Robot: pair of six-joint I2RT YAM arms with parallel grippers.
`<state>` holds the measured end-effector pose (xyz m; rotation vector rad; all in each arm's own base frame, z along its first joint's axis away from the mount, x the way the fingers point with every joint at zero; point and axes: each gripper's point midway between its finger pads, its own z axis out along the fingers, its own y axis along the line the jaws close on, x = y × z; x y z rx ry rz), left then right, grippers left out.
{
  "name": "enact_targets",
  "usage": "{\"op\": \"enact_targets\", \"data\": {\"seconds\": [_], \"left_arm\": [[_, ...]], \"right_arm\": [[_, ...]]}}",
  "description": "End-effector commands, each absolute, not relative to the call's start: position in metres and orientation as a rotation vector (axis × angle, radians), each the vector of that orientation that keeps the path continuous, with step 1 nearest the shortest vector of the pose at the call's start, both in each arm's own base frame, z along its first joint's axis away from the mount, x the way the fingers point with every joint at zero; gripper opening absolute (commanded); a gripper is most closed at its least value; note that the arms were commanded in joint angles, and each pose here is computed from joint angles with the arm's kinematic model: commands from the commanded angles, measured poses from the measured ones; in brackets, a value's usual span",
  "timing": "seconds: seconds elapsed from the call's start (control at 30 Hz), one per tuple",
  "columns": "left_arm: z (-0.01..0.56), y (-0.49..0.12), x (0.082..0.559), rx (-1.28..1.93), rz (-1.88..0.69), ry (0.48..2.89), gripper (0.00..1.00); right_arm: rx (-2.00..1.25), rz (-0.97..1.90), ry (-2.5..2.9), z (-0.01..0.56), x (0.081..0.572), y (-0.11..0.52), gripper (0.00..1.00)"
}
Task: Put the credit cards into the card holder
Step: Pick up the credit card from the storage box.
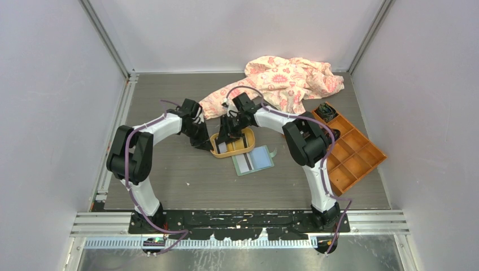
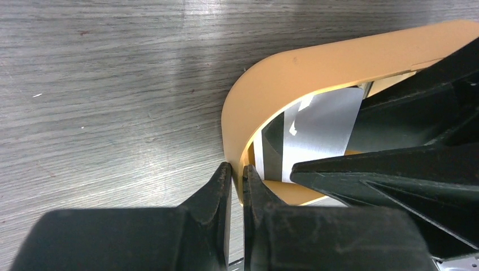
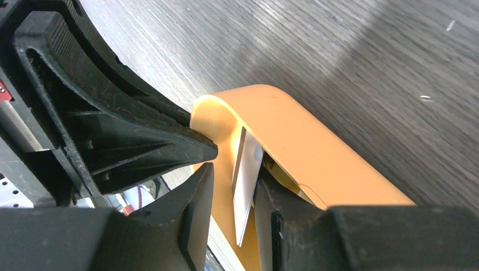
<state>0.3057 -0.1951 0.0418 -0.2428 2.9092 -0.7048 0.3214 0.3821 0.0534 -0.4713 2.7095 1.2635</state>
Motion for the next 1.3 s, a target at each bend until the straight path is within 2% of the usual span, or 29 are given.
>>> {"op": "enact_targets", "data": {"seconds": [0.0, 0.13, 0.33, 0.43, 0.7, 0.83, 0.93, 1.27], "left_arm": [[0.066, -0.209, 0.321, -0.177, -0.825, 2.822, 0.02], [0.066, -0.21, 0.32, -0.176, -0.833, 2.822, 0.03], [0.069, -0.207, 0.322, -0.182, -0.82, 2.811, 0.03], [0.073, -0.202, 0.323, -0.194, -0.803, 2.797, 0.02], [0.075, -0.19, 0.33, -0.249, -0.79, 2.778, 0.02], [0.075, -0.191, 0.33, -0.246, -0.796, 2.777, 0.02], [0.076, -0.191, 0.33, -0.247, -0.8, 2.775, 0.03], [0.078, -0.191, 0.331, -0.25, -0.821, 2.767, 0.05]], "right_arm": [[-0.47, 1.352, 2.679, 0.057, 0.323, 0.396, 0.37], [-0.479, 1.294, 2.693, 0.051, 0.325, 0.393, 0.34], [-0.496, 1.305, 2.67, 0.06, 0.327, 0.393, 0.07], [-0.499, 1.397, 2.628, 0.075, 0.325, 0.398, 0.02], [-0.448, 1.535, 2.569, 0.094, 0.334, 0.394, 0.06], [-0.424, 1.549, 2.572, 0.093, 0.338, 0.388, 0.19], [-0.421, 1.553, 2.578, 0.092, 0.338, 0.388, 0.24], [-0.404, 1.555, 2.601, 0.086, 0.337, 0.388, 0.29]]}}
